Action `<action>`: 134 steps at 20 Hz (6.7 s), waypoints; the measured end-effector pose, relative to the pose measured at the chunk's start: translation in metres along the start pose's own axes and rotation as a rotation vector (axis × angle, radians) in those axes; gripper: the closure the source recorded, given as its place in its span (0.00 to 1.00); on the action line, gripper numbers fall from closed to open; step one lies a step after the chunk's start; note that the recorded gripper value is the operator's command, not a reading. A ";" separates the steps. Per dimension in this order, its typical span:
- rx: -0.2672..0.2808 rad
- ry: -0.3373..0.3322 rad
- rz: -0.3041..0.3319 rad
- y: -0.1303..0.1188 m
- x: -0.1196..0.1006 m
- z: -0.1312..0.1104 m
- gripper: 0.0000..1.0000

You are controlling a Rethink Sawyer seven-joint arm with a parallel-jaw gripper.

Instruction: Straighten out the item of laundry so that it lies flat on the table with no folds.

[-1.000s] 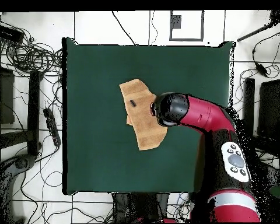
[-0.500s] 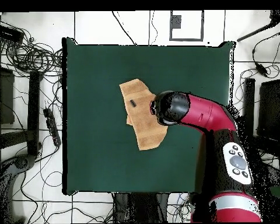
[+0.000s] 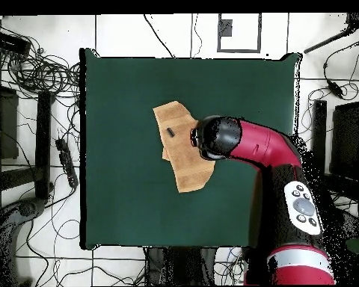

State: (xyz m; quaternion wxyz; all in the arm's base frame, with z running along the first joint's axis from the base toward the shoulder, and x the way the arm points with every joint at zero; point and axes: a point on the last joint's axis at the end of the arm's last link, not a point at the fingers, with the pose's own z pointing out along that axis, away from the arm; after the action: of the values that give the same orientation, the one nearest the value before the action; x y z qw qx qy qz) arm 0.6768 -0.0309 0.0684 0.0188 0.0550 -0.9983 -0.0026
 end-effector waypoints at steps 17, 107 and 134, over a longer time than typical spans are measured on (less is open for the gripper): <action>-0.007 0.004 -0.039 0.019 -0.002 0.006 0.00; 0.031 -0.081 -0.197 0.087 0.081 0.077 0.00; 0.046 -0.076 -0.251 0.115 0.105 0.075 0.00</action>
State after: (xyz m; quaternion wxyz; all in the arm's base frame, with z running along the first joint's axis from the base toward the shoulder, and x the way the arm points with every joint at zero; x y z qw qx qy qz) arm 0.5570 0.0724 -0.0017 -0.0210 0.1798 -0.9834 0.0159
